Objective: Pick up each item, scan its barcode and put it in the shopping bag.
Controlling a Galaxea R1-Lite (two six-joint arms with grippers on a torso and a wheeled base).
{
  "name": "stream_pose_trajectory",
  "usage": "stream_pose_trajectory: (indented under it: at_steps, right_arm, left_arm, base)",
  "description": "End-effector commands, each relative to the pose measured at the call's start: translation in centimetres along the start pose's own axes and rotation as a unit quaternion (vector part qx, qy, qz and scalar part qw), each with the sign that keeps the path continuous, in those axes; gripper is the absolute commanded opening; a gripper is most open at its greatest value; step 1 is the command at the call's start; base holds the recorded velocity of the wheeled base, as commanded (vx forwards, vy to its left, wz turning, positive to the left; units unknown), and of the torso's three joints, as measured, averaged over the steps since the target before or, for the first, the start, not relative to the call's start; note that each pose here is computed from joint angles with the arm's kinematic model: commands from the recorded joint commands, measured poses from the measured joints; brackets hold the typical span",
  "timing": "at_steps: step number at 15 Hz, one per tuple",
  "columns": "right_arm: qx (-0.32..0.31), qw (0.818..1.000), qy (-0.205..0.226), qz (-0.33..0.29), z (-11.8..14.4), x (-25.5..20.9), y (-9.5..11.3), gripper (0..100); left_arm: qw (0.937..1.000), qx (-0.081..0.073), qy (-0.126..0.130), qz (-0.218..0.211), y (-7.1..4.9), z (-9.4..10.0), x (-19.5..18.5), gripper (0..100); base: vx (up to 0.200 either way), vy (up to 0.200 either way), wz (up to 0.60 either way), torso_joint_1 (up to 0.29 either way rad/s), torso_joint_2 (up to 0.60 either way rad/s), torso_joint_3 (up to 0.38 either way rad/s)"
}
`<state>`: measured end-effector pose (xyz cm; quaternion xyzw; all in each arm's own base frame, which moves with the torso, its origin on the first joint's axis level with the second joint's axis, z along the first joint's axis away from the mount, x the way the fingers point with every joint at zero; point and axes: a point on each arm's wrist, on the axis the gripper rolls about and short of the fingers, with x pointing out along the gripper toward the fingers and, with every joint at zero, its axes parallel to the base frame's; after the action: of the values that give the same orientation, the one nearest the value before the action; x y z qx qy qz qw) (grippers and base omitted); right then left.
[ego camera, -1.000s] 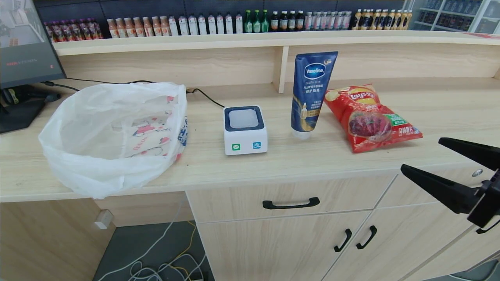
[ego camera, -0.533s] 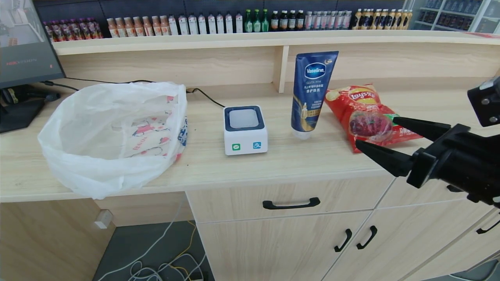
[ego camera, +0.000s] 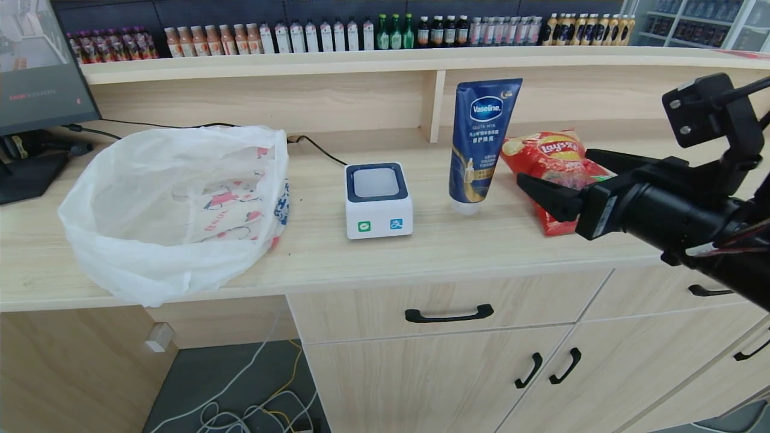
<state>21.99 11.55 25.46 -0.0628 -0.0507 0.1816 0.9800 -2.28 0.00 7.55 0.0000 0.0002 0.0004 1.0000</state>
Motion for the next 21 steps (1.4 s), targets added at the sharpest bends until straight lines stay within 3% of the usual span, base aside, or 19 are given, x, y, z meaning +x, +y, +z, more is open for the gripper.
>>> stream_pose_trajectory:
  at_steps: [1,6,10,13,21]
  right_arm:
    - [0.001,1.000,0.007,-0.002,-0.4,1.2,0.8,100]
    - [0.006,1.000,-0.025,-0.004,0.1,3.0,1.1,100]
    - [0.011,0.999,-0.031,0.012,-0.5,4.5,2.5,100]
    - [0.017,0.998,-0.064,0.004,-0.7,7.4,3.1,100]
    - [0.015,0.998,-0.066,-0.014,-1.1,9.7,3.6,100]
  left_arm:
    - [1.0000,0.000,0.000,0.000,0.0,0.0,0.0,100]
    - [1.0000,0.000,0.000,0.000,0.0,0.0,0.0,100]
    - [1.0000,0.000,0.000,0.000,0.0,0.0,0.0,100]
    - [1.0000,0.000,0.000,0.000,0.0,0.0,0.0,100]
    - [1.0000,0.000,0.000,0.000,0.0,0.0,0.0,100]
  base:
    - [0.000,0.000,0.00,0.000,0.00,0.000]
    - [0.000,0.000,0.00,0.000,0.00,0.000]
    - [0.000,0.000,0.00,0.000,0.00,0.000]
    - [0.000,0.000,0.00,0.000,0.00,0.000]
    - [0.000,0.000,0.00,0.000,0.00,0.000]
